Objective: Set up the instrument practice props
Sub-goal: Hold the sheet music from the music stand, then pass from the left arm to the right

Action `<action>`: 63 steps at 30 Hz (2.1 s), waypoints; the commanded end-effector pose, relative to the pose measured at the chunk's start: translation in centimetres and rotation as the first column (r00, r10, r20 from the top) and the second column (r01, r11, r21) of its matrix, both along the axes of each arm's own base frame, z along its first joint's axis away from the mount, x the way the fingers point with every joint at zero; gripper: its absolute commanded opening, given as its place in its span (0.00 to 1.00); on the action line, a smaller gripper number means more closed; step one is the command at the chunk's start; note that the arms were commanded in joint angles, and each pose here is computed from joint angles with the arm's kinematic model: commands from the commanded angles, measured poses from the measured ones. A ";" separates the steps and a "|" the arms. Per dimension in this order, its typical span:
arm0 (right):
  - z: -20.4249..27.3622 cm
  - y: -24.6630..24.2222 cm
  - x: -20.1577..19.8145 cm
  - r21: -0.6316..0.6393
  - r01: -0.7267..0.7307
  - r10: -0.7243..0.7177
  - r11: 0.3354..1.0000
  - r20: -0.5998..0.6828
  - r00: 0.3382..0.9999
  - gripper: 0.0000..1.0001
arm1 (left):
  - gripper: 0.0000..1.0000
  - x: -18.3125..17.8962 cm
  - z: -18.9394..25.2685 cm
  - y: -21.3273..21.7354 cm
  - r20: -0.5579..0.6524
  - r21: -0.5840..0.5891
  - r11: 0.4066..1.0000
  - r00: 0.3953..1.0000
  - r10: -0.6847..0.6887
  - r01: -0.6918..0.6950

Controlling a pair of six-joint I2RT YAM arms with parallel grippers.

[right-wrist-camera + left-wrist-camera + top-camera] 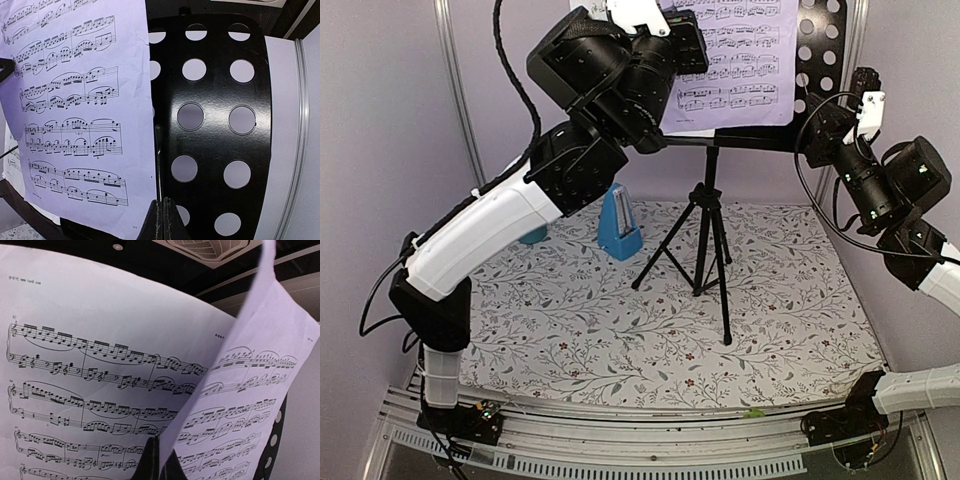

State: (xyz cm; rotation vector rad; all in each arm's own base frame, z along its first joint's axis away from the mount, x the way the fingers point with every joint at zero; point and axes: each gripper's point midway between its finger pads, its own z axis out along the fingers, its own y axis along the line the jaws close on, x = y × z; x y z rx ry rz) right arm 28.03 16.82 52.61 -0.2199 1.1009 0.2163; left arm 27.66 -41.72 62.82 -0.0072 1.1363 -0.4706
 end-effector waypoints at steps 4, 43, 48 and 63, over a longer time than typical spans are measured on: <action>-2.4 2.1 1.0 -0.086 -0.049 0.046 0.995 -0.040 0.998 0.00 | 0.00 -0.4 -0.3 -1.3 0.013 0.004 1.000 0.999 -0.030 0.030; -0.9 2.5 0.0 -0.079 -0.129 0.122 0.988 -0.087 0.989 0.43 | 0.00 -1.6 -0.7 -5.2 0.055 0.056 0.967 0.966 -0.252 0.249; 0.5 1.8 -2.0 -0.103 -0.166 0.161 0.981 -0.051 0.986 0.58 | 0.00 -1.5 -0.8 -5.2 0.051 0.064 0.966 0.966 -0.254 0.251; 4.6 -0.6 -0.2 -0.152 -0.160 0.169 0.975 0.050 0.984 0.78 | 0.00 -1.4 -0.6 -5.0 0.051 0.085 0.958 0.959 -0.278 0.273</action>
